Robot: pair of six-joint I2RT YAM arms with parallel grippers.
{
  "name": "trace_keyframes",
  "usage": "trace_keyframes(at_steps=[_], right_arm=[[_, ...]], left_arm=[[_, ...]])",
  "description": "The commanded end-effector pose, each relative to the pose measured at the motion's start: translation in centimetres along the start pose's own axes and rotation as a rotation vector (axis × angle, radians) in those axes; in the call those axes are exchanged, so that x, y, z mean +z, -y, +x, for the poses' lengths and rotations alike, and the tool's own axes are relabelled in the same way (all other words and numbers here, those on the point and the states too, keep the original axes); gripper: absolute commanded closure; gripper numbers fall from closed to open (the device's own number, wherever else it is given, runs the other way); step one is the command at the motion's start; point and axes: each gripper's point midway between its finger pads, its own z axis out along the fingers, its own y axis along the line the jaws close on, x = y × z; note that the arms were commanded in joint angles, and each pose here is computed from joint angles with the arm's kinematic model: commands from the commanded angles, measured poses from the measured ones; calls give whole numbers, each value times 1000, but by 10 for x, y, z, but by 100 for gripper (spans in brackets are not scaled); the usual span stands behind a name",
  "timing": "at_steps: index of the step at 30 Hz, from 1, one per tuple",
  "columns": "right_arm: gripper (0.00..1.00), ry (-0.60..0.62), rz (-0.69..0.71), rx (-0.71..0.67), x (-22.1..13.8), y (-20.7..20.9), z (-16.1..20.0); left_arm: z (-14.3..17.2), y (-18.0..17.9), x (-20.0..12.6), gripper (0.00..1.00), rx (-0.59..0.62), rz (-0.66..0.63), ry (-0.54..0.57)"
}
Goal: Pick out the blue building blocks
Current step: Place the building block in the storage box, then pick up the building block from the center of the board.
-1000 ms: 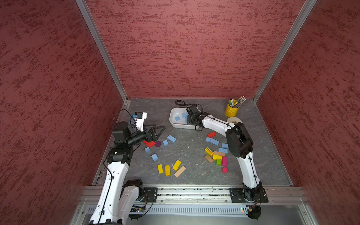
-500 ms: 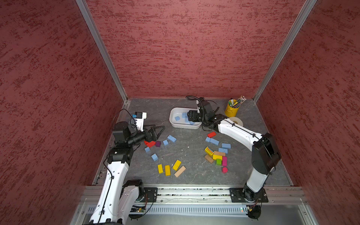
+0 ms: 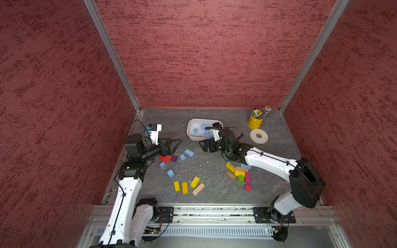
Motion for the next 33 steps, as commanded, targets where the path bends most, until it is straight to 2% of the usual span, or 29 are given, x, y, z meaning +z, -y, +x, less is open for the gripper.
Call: trace_keyframes(at_steps=[1, 14, 21, 33], right_arm=[[1, 65, -89, -50, -4, -33, -4], [1, 28, -185, -175, 22, -106, 62], [2, 16, -158, -260, 40, -129, 91], [3, -51, -58, -403, 77, -143, 135]], left_arm=[[-3, 1, -1, 0, 24, -9, 4], [-3, -4, -2, 0, 17, -39, 2], [-3, -4, -2, 1, 17, -41, 3], [-2, -6, -2, 0, 12, -45, 0]])
